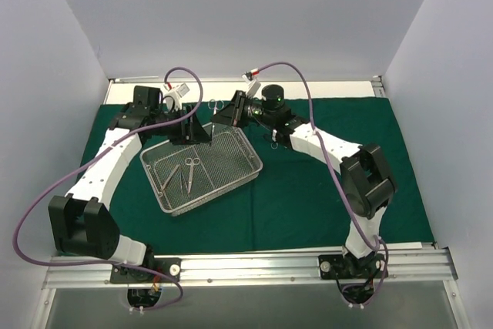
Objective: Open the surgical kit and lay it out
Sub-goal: Pick up the medical item from the container.
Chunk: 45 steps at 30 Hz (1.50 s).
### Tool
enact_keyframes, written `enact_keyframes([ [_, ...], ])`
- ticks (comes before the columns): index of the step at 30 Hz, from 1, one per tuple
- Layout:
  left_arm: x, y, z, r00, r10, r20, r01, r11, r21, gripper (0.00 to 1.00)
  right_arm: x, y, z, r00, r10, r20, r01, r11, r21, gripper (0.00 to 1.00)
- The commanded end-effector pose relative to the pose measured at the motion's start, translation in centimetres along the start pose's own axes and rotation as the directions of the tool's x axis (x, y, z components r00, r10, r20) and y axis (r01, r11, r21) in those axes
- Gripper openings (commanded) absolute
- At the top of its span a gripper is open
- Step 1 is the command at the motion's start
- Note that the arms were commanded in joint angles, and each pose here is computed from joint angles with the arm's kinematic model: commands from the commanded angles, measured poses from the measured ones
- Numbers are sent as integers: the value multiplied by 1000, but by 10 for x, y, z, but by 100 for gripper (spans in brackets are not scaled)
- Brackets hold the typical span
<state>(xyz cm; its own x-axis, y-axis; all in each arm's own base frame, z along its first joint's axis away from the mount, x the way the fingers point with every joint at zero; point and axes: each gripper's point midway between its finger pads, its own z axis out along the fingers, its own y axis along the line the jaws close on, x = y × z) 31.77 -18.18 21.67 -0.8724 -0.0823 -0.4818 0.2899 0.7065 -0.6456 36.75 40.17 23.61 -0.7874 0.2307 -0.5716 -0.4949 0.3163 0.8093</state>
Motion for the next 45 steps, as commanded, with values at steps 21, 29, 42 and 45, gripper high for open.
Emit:
enact_keyframes([
  [21, 24, -75, 4, 996, 52, -76, -28, 956, 292, 2, -35, 11, -137, 739, -646, -189, 659, 638, 398, 60],
  [29, 87, -108, 11, 953, 113, -282, 2, 926, 377, 2, 47, 49, -194, -127, -930, -345, 991, -109, -72, 60],
  [42, 168, -141, 1, 857, 191, -478, 50, 893, 447, 2, 121, 79, -192, -374, -885, -277, 850, -208, -483, 50],
  [45, 172, -146, -5, 849, 206, -486, 46, 888, 458, 2, 130, 84, -190, -417, -870, -262, 820, -236, -521, 50],
])
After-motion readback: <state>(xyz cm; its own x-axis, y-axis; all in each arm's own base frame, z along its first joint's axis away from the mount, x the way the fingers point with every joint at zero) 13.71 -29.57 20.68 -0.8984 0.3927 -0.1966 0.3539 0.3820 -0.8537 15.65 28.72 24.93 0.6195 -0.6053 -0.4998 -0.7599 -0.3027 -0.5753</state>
